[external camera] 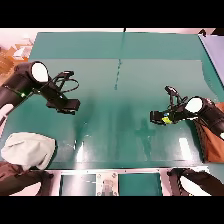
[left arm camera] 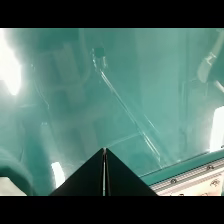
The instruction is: Fold the shirts.
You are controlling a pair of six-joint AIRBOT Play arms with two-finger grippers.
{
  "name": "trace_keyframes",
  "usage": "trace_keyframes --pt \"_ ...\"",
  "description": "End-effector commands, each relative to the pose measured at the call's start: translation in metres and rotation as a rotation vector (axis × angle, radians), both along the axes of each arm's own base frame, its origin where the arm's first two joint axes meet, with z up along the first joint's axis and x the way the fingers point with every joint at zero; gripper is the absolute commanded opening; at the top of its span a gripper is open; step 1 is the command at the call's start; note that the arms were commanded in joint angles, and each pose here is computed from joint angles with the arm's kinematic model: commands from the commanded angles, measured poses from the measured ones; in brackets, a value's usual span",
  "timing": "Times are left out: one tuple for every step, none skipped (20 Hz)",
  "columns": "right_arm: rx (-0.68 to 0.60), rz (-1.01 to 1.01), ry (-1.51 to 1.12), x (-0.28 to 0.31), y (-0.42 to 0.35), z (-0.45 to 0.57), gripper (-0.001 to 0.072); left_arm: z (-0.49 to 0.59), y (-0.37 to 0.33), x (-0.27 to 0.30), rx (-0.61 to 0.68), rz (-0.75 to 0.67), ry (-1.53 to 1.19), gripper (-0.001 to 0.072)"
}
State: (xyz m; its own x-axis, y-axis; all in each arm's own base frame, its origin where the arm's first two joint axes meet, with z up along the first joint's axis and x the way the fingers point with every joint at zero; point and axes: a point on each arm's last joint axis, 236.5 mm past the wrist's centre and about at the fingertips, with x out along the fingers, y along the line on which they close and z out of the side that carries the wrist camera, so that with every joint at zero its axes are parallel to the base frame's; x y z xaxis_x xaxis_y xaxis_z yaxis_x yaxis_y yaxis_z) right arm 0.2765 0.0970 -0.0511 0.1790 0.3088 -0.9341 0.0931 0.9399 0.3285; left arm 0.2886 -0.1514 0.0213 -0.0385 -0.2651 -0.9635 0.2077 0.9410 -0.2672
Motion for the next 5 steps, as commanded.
trace_keyframes --pt "0.007 0.013 -0.008 0.0002 0.0057 0.0008 0.0018 -0.0012 -0.0006 -0.0011 -0.002 0.004 -0.002 0.0020" --pt "0.007 0.013 -0.008 0.0002 0.0057 0.0008 0.0017 -0.0012 -0.0007 -0.0007 -0.002 0.005 -0.004 0.0020" --pt "0.007 0.013 -0.008 0.0002 0.0057 0.0008 0.0018 -0.0012 -0.0008 -0.0004 -0.003 0.005 -0.005 0.0020" --pt "0.007 0.013 -0.008 0.0002 0.0057 0.0008 0.0018 -0.0012 -0.0007 -0.0007 -0.002 0.005 -0.004 0.0020" --pt "0.007 0.013 -0.008 0.0002 0.0057 0.0008 0.0018 -0.0012 -0.0007 -0.0009 -0.002 0.005 -0.003 0.0020"
